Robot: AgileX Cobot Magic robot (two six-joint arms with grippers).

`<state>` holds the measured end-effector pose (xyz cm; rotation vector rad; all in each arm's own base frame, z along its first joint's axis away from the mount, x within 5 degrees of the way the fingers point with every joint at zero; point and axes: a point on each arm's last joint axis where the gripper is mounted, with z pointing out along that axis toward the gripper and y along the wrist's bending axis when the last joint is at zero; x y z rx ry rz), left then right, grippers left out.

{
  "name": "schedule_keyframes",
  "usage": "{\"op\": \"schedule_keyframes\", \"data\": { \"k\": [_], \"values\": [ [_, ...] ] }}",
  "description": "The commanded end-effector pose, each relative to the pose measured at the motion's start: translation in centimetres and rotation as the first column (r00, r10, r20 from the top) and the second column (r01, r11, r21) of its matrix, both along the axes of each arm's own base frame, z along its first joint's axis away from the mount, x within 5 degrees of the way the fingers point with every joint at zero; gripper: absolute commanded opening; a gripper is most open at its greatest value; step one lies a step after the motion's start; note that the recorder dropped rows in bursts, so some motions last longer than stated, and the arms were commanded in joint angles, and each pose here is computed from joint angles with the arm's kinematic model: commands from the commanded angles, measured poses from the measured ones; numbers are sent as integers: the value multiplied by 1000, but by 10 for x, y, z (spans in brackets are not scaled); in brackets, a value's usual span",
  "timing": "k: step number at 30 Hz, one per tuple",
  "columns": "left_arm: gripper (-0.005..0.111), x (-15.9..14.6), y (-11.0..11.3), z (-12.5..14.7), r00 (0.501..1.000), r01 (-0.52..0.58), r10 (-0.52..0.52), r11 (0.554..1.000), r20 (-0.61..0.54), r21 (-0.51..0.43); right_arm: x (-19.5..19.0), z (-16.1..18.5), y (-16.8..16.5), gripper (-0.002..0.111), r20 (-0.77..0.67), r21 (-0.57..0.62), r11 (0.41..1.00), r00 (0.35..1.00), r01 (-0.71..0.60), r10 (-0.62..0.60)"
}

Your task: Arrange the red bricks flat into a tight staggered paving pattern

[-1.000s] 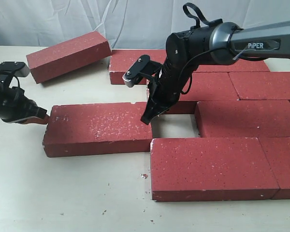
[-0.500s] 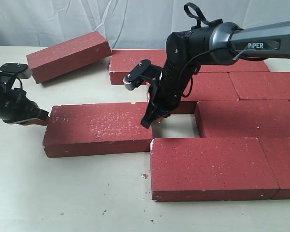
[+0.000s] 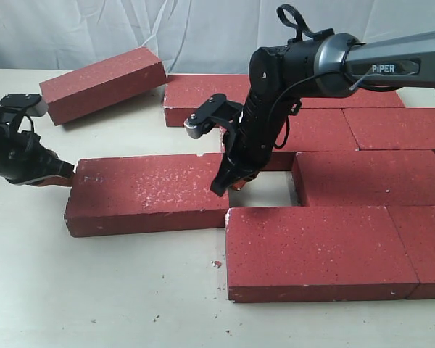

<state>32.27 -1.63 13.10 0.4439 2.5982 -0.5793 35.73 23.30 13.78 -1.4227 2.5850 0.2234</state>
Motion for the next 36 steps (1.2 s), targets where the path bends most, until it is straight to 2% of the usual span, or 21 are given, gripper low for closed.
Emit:
{"op": "schedule_keyframes", "data": {
  "k": [1, 7, 14, 22, 25, 31, 33, 36],
  "values": [
    [0, -1, -5, 0, 1000, 16, -16, 1000, -4, -12, -3, 4, 1, -1, -19, 7, 1000, 1000, -23, 23],
    [0, -1, -5, 0, 999, 33, -33, 999, 0, -12, -4, 3, 1, -1, -38, 3, 999, 999, -33, 33],
    [0, -1, -5, 0, 999, 42, -42, 999, 5, -8, -7, 13, 4, -1, -48, 55, 998, 998, -41, 44],
    [0, -1, -5, 0, 999, 42, -42, 999, 5, -8, -12, 12, 3, -1, -104, 40, 998, 993, -51, 55],
    [0, 1, -4, 0, 1000, 23, -23, 1000, 21, 5, -12, 11, 3, -1, -101, 44, 998, 993, -52, 57],
    [0, 10, 8, -1, 993, -84, 74, 991, 91, 108, -8, 12, -2, -1, -54, -10, 997, 995, -80, 79],
    [0, 10, 9, -1, 992, -101, 91, 989, 92, 109, -9, 13, -5, -1, -59, -47, 995, 994, -89, 86],
    [0, 7, 4, -1, 996, -66, 62, 996, 61, 66, -8, 17, -7, -1, -38, -60, 995, 996, -84, 82]
  ]
}}
